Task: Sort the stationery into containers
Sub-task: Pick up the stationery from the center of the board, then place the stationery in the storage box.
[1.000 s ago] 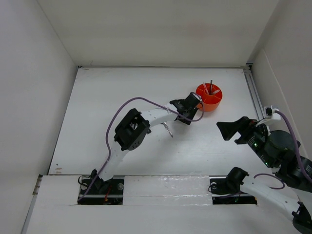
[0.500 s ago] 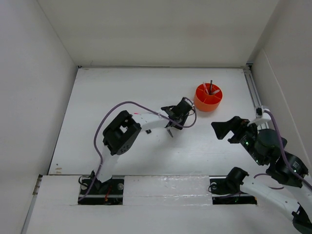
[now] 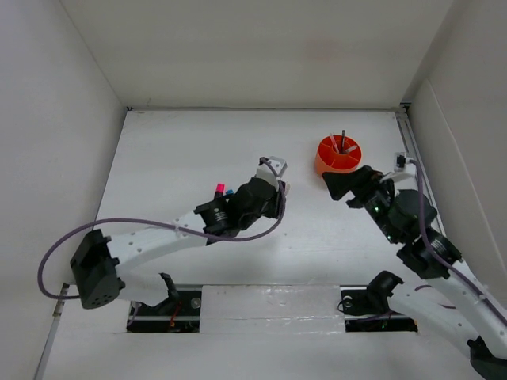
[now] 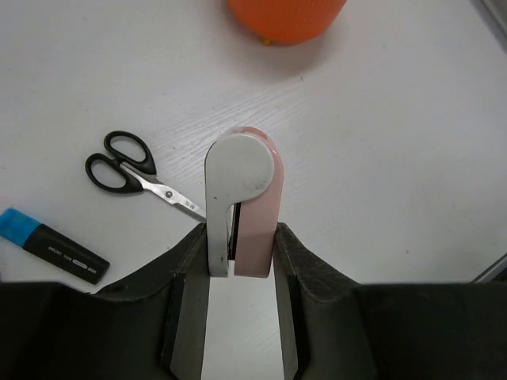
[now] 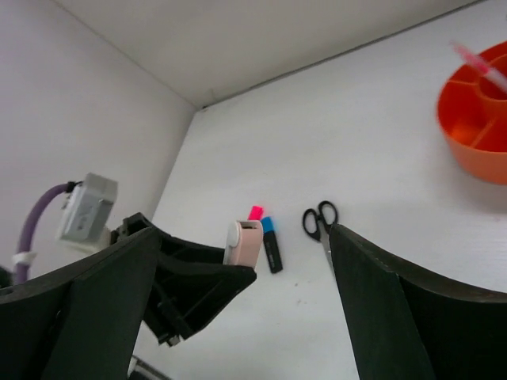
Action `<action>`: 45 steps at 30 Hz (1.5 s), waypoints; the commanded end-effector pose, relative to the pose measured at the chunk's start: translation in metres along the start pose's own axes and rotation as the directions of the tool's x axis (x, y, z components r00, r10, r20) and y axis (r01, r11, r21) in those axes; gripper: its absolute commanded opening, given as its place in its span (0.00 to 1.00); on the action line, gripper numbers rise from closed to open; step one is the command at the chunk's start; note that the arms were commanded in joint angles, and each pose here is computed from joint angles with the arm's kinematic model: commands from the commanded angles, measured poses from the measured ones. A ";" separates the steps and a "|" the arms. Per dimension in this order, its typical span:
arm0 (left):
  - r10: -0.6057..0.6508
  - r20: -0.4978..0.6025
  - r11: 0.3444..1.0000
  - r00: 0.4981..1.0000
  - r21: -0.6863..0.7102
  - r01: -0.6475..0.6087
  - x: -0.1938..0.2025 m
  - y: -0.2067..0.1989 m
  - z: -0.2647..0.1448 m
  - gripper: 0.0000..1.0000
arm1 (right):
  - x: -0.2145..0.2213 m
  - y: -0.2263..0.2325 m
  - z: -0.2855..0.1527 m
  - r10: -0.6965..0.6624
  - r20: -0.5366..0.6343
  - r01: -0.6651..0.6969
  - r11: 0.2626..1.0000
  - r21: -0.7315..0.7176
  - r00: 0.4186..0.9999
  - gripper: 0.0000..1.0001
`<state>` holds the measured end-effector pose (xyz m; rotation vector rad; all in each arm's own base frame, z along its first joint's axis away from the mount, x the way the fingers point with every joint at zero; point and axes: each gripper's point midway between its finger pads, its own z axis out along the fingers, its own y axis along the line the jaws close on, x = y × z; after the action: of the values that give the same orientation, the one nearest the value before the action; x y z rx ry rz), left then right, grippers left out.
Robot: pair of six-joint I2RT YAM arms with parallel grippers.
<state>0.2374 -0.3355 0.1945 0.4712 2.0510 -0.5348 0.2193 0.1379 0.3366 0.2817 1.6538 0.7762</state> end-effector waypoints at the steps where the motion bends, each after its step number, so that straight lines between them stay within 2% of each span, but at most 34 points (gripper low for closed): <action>1: -0.057 0.131 0.998 0.990 0.048 0.051 -0.020 -0.004 -0.023 0.00 | 0.005 0.048 0.022 0.039 -0.029 -0.044 0.970 -0.241 0.999 0.93; 4: -0.070 0.221 0.991 0.973 0.125 0.043 -0.028 -0.007 -0.050 0.00 | 0.015 0.064 0.034 0.058 -0.069 -0.077 0.945 -0.318 0.996 0.88; 8: -0.094 0.299 0.981 0.950 0.190 0.037 -0.039 -0.006 -0.075 0.00 | 0.034 0.073 0.051 0.044 -0.152 -0.091 0.942 -0.323 0.987 0.82; 13: -0.069 0.300 0.982 0.951 0.191 0.011 -0.037 -0.008 -0.076 0.00 | 0.063 0.094 0.051 0.008 -0.228 -0.101 0.912 -0.397 0.974 0.82; 20: -0.046 0.290 0.975 0.956 0.222 -0.021 -0.038 -0.019 -0.070 0.00 | 0.098 0.089 0.051 -0.002 -0.282 -0.111 0.917 -0.382 0.959 0.82; 30: -0.049 0.333 0.972 0.942 0.233 -0.032 -0.051 -0.020 -0.078 0.00 | 0.122 0.076 0.059 0.014 -0.324 -0.127 0.935 -0.330 0.946 0.77; 33: -0.044 0.339 0.967 0.940 0.250 -0.045 -0.051 -0.022 -0.080 0.00 | 0.119 0.079 0.061 0.019 -0.312 -0.131 0.931 -0.342 0.950 0.66; 34: -0.053 0.353 0.966 0.934 0.256 -0.042 -0.055 -0.023 -0.083 0.00 | 0.119 0.079 0.061 0.027 -0.315 -0.140 0.930 -0.339 0.949 0.58; 35: -0.053 0.353 0.966 0.934 0.256 -0.042 -0.055 -0.023 -0.084 0.00 | 0.118 0.081 0.061 0.030 -0.310 -0.141 0.928 -0.345 0.950 0.55; 39: -0.053 0.350 0.960 0.935 0.276 -0.048 -0.050 -0.025 -0.084 0.00 | 0.120 0.084 0.061 0.037 -0.319 -0.158 0.919 -0.362 0.947 0.54; 41: -0.048 0.356 0.957 0.933 0.285 -0.059 -0.051 -0.027 -0.085 0.00 | 0.119 0.086 0.061 0.039 -0.314 -0.160 0.916 -0.368 0.949 0.44; 44: -0.046 0.350 0.949 0.936 0.308 -0.069 -0.050 -0.031 -0.086 0.00 | 0.117 0.088 0.061 0.050 -0.311 -0.170 0.913 -0.371 0.949 0.44; 45: -0.046 0.350 0.949 0.936 0.308 -0.069 -0.050 -0.031 -0.086 0.00 | 0.117 0.088 0.061 0.050 -0.311 -0.170 0.913 -0.371 0.949 0.39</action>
<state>0.1920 -0.3153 0.2514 0.5414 1.7284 -0.7940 0.2277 0.2878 0.2810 -0.0359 1.7907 1.2240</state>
